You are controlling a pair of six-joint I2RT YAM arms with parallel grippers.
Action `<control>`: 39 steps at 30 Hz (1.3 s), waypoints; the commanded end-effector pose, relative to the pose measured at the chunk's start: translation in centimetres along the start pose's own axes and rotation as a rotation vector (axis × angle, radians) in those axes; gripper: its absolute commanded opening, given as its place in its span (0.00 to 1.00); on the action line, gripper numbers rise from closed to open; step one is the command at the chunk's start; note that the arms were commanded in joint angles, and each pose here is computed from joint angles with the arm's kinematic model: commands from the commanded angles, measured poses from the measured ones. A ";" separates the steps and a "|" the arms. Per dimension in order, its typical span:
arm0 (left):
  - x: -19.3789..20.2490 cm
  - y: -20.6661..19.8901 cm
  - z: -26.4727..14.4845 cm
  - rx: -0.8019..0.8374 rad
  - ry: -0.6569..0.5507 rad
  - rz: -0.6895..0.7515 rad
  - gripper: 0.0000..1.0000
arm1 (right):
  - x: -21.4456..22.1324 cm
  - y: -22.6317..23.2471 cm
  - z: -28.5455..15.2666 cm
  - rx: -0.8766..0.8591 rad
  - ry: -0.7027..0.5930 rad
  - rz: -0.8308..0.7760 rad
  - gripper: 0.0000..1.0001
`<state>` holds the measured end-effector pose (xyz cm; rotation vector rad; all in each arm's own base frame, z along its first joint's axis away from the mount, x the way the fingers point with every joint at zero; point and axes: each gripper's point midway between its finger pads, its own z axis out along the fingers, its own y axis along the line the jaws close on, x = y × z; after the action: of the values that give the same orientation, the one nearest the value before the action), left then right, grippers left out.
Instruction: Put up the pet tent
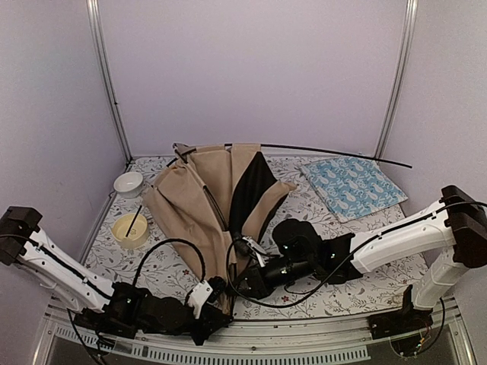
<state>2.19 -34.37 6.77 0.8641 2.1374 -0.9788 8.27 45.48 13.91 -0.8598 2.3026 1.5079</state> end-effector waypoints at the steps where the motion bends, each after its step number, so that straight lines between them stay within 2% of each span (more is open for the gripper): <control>1: 7.4 -3.4 -1.2 0.184 0.272 0.099 0.00 | -12.9 1.9 -5.8 -0.029 -0.464 -0.039 0.00; 15: 8.4 -4.1 -1.0 0.216 0.305 0.102 0.00 | -15.9 2.1 -7.7 -0.038 -0.543 -0.041 0.00; 39: 9.5 -4.6 -0.5 0.227 0.349 0.114 0.00 | -16.8 2.1 -7.3 -0.071 -0.546 -0.022 0.00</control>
<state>2.23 -35.55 5.64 0.8496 2.1278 -0.9712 10.84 44.19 13.85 -0.7963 2.3446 1.4917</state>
